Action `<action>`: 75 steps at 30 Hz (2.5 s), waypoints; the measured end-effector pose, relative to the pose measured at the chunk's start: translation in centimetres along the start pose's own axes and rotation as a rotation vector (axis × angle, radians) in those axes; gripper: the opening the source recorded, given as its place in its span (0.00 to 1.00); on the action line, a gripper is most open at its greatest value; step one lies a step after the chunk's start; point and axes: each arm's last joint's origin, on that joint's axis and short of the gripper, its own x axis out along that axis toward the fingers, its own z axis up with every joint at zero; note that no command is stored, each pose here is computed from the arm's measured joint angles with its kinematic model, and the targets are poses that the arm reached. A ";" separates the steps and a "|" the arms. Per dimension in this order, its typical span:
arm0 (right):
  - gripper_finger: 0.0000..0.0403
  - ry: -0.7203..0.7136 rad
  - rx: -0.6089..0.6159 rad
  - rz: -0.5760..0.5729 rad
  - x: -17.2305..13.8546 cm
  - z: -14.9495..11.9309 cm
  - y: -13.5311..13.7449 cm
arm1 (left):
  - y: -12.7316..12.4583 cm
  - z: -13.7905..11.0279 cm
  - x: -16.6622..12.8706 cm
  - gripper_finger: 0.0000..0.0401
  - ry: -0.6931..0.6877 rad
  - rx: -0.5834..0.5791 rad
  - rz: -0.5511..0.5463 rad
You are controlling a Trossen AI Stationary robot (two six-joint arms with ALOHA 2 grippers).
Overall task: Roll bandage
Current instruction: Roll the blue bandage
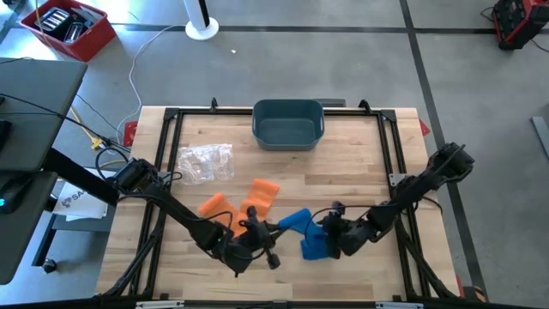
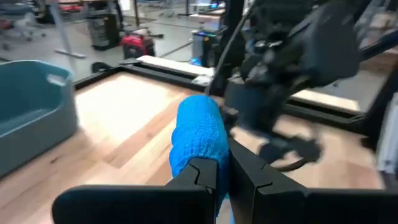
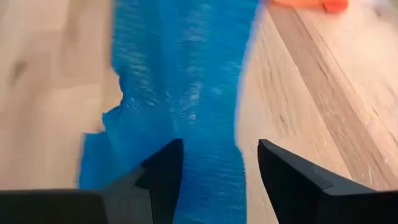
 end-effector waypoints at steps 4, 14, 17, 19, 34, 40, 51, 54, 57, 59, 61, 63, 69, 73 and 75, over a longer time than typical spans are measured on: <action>0.50 -0.037 -0.048 0.049 -1.3 0.2 0.7 | 0.1 0.1 0.0 0.03 -0.022 0.023 0.042; 0.50 -0.188 -0.165 0.163 -2.5 1.2 2.5 | -1.1 2.4 -1.0 0.03 -0.156 -0.002 -0.058; 0.51 -0.218 -0.196 0.164 -2.4 1.6 2.4 | -1.3 3.1 -1.1 0.03 -0.196 -0.010 -0.117; 0.53 -0.223 -0.200 0.156 -2.2 1.8 2.2 | -1.4 3.4 -1.2 0.03 -0.217 -0.018 -0.160; 0.58 -0.431 -0.370 -0.005 -3.4 2.8 3.1 | -1.7 3.7 -1.5 0.03 -0.241 -0.027 -0.243; 0.58 -0.397 -0.328 0.004 -3.6 1.9 3.4 | -1.7 3.7 -1.4 0.03 -0.240 -0.035 -0.241; 0.58 -0.464 -0.270 0.049 -8.3 2.0 3.5 | -1.7 3.5 -1.4 0.03 -0.224 -0.002 -0.235; 0.58 -0.467 -0.257 0.091 -9.1 1.6 3.9 | -1.6 3.3 -1.2 0.03 -0.208 0.005 -0.232; 0.58 -0.420 -0.250 0.190 -8.9 0.7 4.8 | -1.6 3.3 -1.1 0.03 -0.202 -0.008 -0.229; 0.58 -0.371 -0.247 0.274 -8.1 -0.1 5.6 | -1.6 3.3 -1.1 0.03 -0.204 -0.011 -0.228; 0.58 -0.344 -0.247 0.336 -7.0 -0.6 6.3 | -1.5 3.3 -0.9 0.03 -0.203 -0.010 -0.222; 0.58 -0.334 -0.243 0.365 -5.6 -0.9 6.8 | -1.4 3.3 -0.8 0.03 -0.204 -0.010 -0.215; 0.58 -0.309 -0.308 0.284 -1.3 -0.4 7.4 | -0.9 2.9 0.1 0.03 -0.165 0.007 -0.187; 0.57 -0.217 -0.377 0.211 1.4 0.9 7.0 | -0.3 2.2 0.8 0.03 -0.110 0.034 -0.142; 0.57 -0.157 -0.391 0.158 2.7 1.5 6.3 | 0.0 2.0 1.3 0.03 -0.086 0.035 -0.114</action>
